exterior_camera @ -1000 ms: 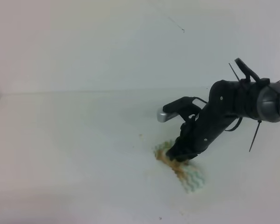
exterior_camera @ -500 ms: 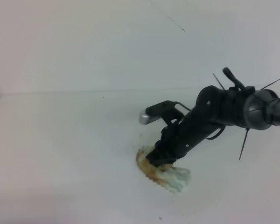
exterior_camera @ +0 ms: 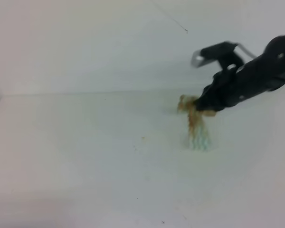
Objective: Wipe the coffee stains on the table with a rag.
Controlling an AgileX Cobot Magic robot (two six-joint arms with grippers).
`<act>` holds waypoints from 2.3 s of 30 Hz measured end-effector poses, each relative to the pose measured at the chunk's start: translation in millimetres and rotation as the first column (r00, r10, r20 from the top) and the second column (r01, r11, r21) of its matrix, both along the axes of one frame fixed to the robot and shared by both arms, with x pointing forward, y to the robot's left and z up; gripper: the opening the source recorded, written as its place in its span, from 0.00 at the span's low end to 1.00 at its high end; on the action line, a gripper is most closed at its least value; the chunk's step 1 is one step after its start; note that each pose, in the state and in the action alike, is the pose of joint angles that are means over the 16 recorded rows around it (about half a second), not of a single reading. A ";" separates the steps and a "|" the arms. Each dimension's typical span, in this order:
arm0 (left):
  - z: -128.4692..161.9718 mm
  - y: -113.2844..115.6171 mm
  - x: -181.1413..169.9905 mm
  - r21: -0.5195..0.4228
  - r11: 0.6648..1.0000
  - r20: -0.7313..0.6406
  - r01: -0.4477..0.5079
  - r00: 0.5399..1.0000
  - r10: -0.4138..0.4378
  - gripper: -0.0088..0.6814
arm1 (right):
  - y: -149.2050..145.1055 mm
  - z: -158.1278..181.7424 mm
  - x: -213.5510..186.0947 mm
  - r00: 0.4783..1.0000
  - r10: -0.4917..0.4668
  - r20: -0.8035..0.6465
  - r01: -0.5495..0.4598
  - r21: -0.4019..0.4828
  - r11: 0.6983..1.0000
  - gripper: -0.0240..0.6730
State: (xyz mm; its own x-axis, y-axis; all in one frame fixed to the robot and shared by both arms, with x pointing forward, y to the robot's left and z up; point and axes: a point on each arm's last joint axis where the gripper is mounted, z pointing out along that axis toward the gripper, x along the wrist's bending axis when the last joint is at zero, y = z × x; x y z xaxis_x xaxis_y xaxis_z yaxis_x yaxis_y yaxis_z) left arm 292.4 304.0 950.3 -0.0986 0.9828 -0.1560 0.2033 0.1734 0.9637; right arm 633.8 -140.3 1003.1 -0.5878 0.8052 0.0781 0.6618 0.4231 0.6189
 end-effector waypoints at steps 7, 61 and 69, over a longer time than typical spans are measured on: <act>0.0 0.0 0.0 0.000 1.000 0.000 0.000 1.000 0.000 0.01 | -35.8 18.0 -13.7 0.994 -0.087 0.071 0.087 -0.003 0.996 0.04; 0.0 0.0 0.0 0.000 1.000 0.000 0.000 1.000 0.000 0.01 | -94.1 133.5 -227.5 0.951 -0.092 0.294 0.064 0.103 0.993 0.03; 0.6 0.0 0.0 0.000 1.000 0.000 0.000 1.000 0.000 0.01 | -117.0 138.7 -296.3 0.839 -0.178 0.515 0.102 0.174 0.980 0.03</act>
State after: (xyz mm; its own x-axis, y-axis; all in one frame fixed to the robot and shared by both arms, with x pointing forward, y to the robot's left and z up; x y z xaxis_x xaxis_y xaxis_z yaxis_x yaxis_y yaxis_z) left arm 292.5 304.0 950.9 -0.0985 0.9828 -0.1561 0.2035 0.1734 0.9636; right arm 337.6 -257.3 1141.8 -0.4529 0.8862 -0.0971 0.2670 0.2387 0.9337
